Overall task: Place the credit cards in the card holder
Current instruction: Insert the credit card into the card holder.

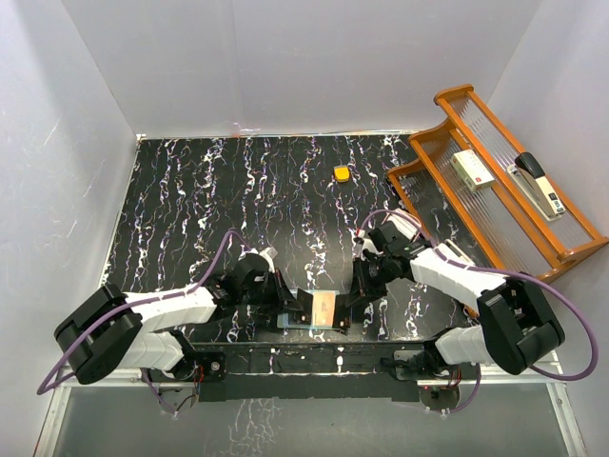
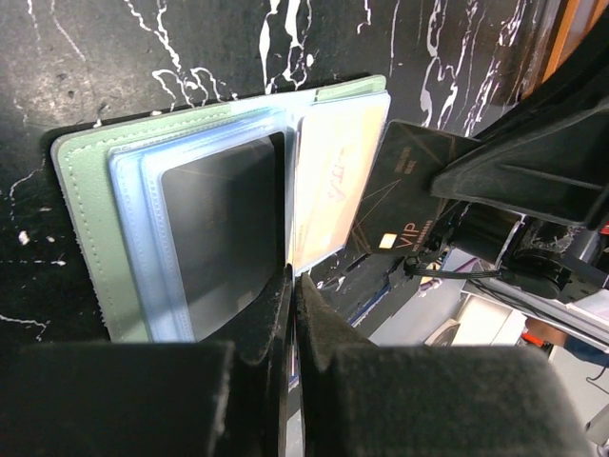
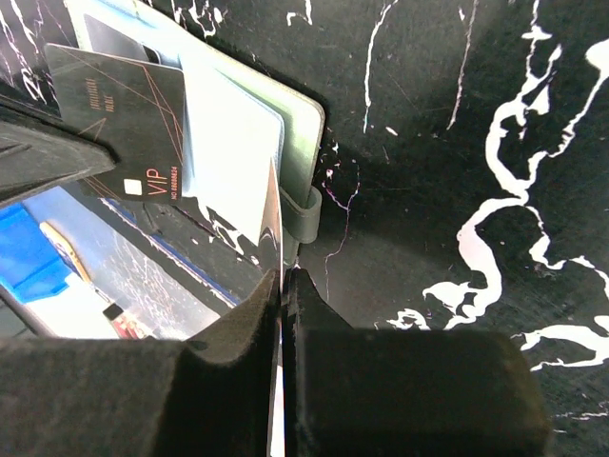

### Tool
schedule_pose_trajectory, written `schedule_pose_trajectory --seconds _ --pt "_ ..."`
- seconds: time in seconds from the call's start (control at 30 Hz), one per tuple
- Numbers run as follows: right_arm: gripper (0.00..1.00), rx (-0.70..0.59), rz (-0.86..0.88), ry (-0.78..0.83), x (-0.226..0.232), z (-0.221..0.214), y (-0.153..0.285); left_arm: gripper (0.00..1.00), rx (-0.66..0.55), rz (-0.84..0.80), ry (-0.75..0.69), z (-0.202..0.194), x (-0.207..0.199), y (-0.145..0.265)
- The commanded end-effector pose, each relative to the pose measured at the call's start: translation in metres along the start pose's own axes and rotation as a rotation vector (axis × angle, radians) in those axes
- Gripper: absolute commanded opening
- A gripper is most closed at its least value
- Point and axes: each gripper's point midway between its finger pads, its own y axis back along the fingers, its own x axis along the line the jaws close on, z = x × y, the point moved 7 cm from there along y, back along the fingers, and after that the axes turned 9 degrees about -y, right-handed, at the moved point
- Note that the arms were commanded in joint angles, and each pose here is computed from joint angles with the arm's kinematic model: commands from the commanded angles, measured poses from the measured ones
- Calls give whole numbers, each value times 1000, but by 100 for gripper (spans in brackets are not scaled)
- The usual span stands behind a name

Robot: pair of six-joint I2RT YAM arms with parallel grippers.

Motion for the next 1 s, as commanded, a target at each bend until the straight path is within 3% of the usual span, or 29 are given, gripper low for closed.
schedule_pose_trajectory --seconds 0.0,0.57,0.97 --pt "0 -18 11 34 -3 2 -6 0 -8 -38 -12 2 -3 0" --pt "0 -23 5 6 -10 -5 -7 0 5 -86 -24 -2 1 -5" --pt "0 -31 20 6 -6 -4 -5 0 -29 -96 -124 7 -9 9"
